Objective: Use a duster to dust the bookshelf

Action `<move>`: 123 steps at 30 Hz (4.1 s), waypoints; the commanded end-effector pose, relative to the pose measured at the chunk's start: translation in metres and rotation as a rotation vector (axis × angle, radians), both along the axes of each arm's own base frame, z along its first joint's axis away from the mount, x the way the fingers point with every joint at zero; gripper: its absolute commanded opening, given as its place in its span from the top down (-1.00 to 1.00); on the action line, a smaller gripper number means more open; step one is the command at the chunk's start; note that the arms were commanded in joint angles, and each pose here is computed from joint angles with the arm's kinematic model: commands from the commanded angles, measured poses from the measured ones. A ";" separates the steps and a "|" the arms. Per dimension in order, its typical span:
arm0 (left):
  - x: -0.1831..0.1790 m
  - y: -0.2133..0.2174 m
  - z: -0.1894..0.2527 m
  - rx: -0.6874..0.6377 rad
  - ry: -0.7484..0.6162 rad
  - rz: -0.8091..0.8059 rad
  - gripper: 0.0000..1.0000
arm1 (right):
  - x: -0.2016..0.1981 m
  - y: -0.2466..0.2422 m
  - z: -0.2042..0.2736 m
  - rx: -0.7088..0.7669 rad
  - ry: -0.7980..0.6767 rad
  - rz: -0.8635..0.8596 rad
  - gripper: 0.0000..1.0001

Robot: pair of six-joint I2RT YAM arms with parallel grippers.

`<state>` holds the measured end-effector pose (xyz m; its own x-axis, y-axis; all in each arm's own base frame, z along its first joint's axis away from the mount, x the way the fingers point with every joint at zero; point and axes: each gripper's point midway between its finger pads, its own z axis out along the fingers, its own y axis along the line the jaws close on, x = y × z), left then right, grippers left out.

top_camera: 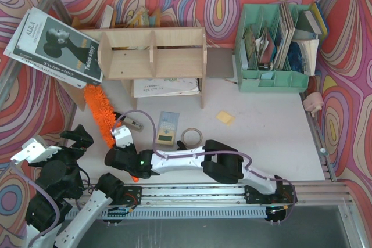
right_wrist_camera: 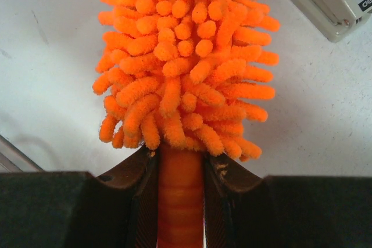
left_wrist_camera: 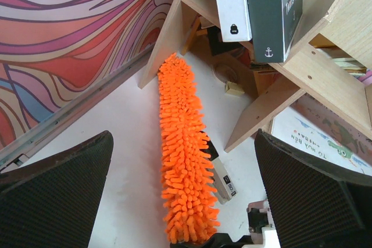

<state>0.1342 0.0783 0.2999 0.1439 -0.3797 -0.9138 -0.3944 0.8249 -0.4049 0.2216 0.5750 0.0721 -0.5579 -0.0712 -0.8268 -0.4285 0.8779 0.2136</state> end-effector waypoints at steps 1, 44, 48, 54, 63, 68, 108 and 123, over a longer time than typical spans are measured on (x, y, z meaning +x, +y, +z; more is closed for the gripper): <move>0.002 0.001 -0.002 0.011 0.008 0.016 -0.97 | 0.018 0.012 0.059 0.124 -0.066 -0.035 1.00; 0.001 0.001 -0.003 0.015 0.013 0.017 -0.97 | 0.004 0.008 0.186 0.328 -0.219 -0.009 1.00; 0.000 0.002 -0.002 0.009 0.002 0.018 -0.97 | -0.028 0.018 0.151 0.281 -0.158 0.076 1.00; 0.001 0.001 -0.002 0.011 0.004 0.015 -0.97 | -0.041 0.014 0.066 0.132 -0.042 0.093 1.00; 0.001 0.001 -0.002 0.013 0.007 0.016 -0.96 | -0.052 0.014 0.025 0.068 0.046 0.116 1.00; 0.002 0.001 -0.003 0.015 0.011 0.016 -0.96 | -0.044 0.013 0.074 0.126 -0.063 0.101 1.00; -0.001 0.004 -0.002 0.009 0.001 0.027 -0.97 | -0.069 -0.065 0.053 -0.152 -0.219 0.242 1.00; -0.003 0.007 -0.002 0.007 0.000 0.044 -0.97 | -0.122 -0.166 0.091 -0.225 -0.381 0.382 1.00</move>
